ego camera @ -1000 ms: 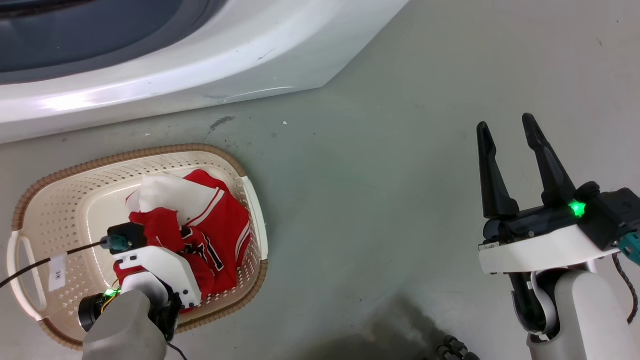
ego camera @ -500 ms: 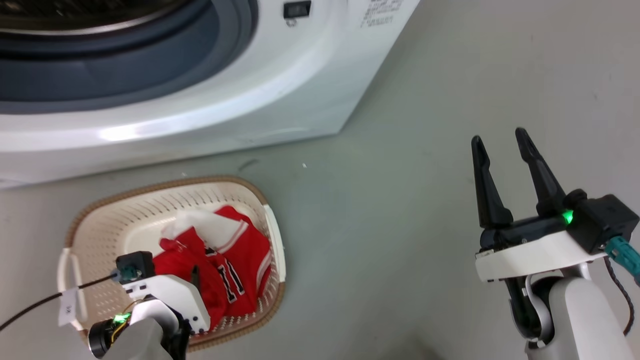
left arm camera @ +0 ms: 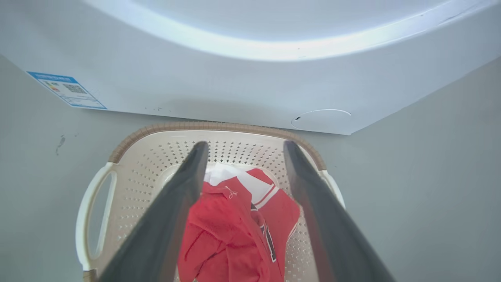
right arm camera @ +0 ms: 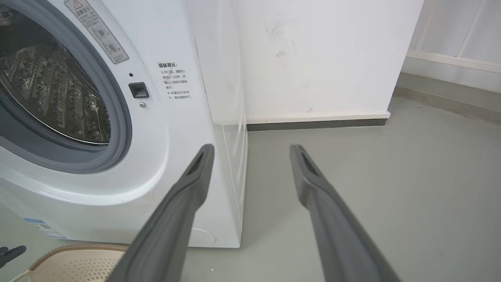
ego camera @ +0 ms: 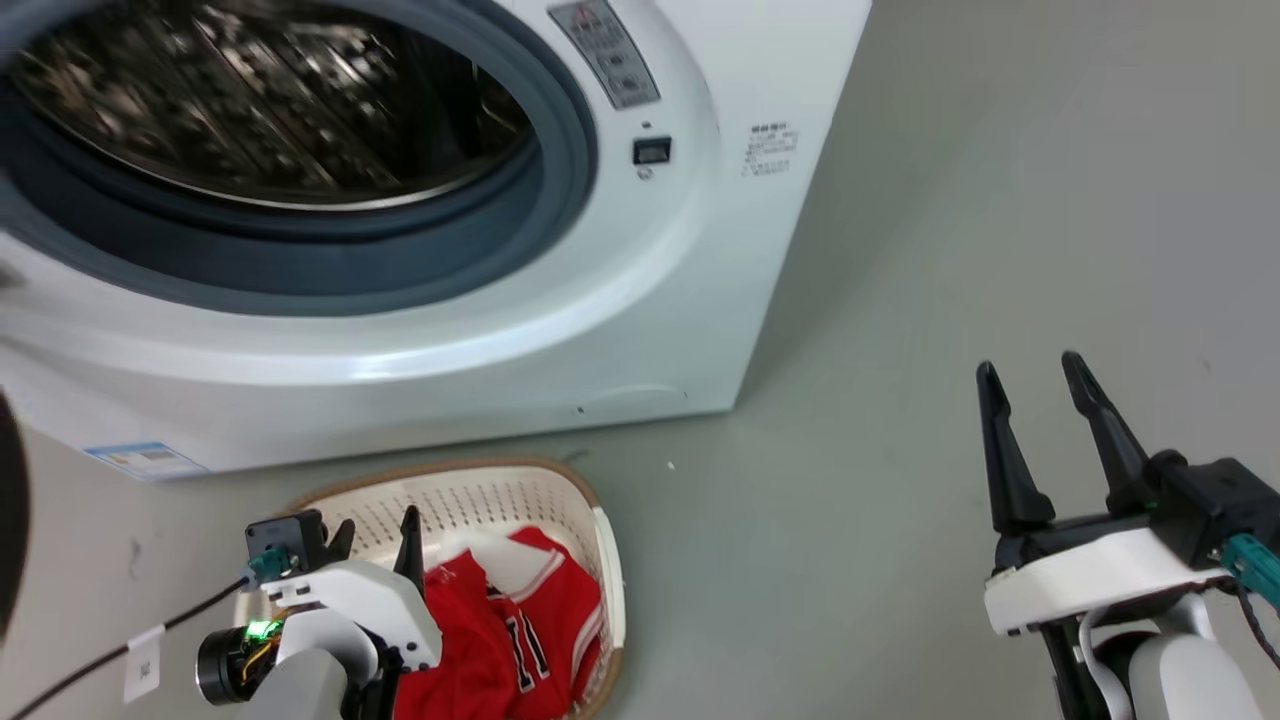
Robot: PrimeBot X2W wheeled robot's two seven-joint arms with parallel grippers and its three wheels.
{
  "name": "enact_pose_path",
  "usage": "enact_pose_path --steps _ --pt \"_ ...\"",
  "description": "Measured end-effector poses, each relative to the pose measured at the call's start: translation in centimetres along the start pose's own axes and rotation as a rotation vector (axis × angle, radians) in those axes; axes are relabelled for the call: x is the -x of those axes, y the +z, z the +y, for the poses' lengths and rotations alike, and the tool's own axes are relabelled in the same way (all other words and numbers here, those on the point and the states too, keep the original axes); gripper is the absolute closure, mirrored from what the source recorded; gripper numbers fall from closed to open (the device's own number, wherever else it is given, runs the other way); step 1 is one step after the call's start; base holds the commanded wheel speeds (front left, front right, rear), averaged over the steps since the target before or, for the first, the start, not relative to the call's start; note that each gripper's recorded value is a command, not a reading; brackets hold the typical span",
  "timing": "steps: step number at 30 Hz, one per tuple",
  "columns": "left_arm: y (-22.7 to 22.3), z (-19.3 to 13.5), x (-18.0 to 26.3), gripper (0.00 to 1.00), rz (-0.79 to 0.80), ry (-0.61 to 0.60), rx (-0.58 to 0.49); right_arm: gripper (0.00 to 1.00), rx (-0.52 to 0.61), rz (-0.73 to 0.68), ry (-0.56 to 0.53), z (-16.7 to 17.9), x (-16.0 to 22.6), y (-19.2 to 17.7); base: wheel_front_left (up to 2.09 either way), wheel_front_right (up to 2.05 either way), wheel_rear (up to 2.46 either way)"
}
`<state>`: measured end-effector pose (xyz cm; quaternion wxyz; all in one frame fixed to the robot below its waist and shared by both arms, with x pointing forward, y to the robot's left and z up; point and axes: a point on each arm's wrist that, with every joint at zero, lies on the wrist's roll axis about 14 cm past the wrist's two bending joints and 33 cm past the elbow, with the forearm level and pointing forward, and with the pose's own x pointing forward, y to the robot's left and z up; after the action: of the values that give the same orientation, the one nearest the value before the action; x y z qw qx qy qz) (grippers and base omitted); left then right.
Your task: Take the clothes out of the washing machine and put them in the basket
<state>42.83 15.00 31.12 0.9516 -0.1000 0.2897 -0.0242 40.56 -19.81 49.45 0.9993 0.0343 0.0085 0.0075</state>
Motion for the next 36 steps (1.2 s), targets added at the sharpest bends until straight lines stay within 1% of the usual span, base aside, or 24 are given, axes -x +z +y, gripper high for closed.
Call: enact_pose_path --steps 4,9,11,14,22,25,29,31,36 --pt "3.2 -0.5 1.8 0.0 -0.128 -0.018 -0.024 0.0 0.002 -0.019 0.011 0.5 1.0 1.2 0.0 0.0 0.0" --pt "7.7 -1.9 4.2 0.0 -0.298 -0.058 -0.059 0.0 0.016 -0.03 0.027 1.1 2.1 2.2 0.0 0.0 0.0" --pt "9.1 -2.1 5.3 0.0 -0.358 -0.065 -0.054 0.0 0.022 -0.033 0.034 1.3 2.5 2.5 0.0 0.0 0.0" --pt "11.6 -2.4 7.0 0.0 -0.453 -0.077 -0.088 0.0 0.03 -0.047 0.038 1.5 2.9 3.2 0.0 0.0 0.0" --pt "16.3 -2.6 11.7 0.0 -0.66 -0.054 -0.179 0.0 0.031 -0.051 0.035 1.5 4.5 3.8 0.0 0.0 0.0" --pt "16.6 -2.3 13.1 0.0 -0.693 -0.039 -0.201 0.0 0.031 -0.05 0.039 1.6 5.2 3.9 0.0 0.0 0.0" --pt "15.9 -1.9 14.8 0.0 -0.702 -0.026 -0.231 0.0 0.05 -0.036 0.042 1.8 6.3 3.7 0.0 0.0 0.0" --pt "15.5 -1.2 15.9 0.0 -0.699 -0.001 -0.239 0.0 0.056 -0.034 0.047 2.0 6.9 3.8 0.0 0.0 0.0" --pt "14.9 -0.8 16.6 0.0 -0.691 0.015 -0.227 0.0 0.057 -0.044 0.045 1.9 7.4 4.2 0.0 0.0 0.0"
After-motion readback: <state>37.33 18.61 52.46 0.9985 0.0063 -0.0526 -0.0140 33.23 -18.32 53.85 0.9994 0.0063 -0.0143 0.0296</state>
